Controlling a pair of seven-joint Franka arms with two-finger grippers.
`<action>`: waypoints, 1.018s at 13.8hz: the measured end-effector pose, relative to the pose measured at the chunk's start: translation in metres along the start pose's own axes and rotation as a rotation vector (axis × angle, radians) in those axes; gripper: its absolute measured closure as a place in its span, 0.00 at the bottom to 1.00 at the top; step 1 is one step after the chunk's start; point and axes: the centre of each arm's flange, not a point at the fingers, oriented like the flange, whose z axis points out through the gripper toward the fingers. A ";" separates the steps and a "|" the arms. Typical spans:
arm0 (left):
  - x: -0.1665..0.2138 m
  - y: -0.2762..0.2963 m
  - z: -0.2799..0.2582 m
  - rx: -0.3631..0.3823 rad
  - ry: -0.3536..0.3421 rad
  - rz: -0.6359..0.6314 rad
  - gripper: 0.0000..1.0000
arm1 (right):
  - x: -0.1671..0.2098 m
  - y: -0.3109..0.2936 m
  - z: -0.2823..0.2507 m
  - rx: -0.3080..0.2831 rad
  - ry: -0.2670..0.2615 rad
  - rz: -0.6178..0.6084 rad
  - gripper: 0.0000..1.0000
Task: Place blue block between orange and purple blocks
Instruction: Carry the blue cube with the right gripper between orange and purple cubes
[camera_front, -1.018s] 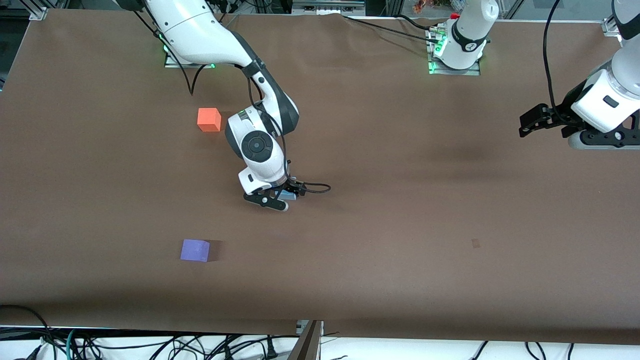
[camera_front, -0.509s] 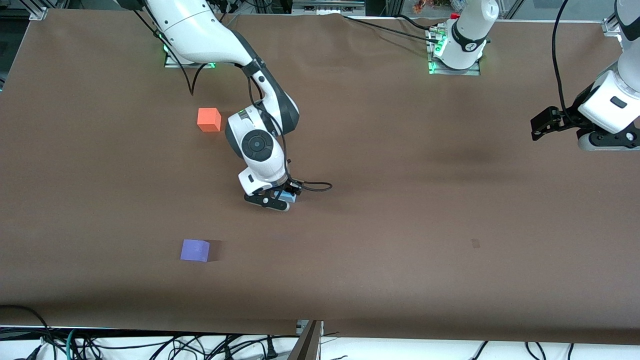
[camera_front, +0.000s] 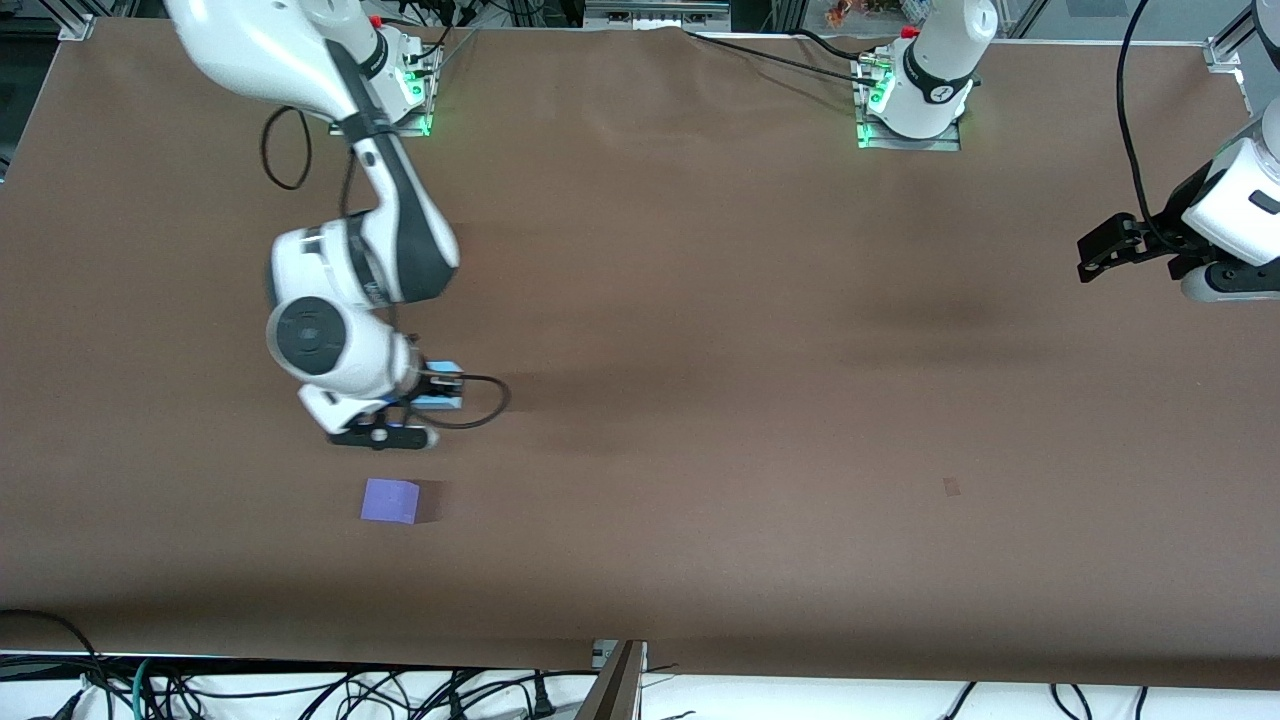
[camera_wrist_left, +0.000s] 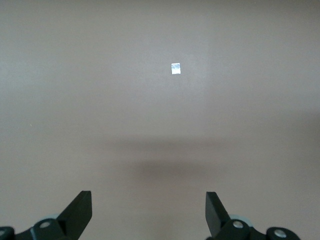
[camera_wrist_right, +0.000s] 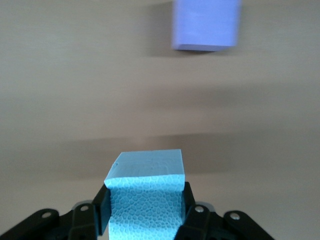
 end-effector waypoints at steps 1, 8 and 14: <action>0.000 0.002 0.000 0.000 0.001 0.003 0.00 | -0.002 0.017 0.005 -0.010 -0.012 -0.006 0.43; 0.000 0.009 -0.004 -0.001 0.009 0.015 0.00 | -0.043 0.056 0.082 -0.009 0.024 0.015 0.43; -0.001 0.019 -0.006 -0.001 0.011 0.033 0.00 | -0.049 0.058 0.090 0.012 0.017 0.036 0.48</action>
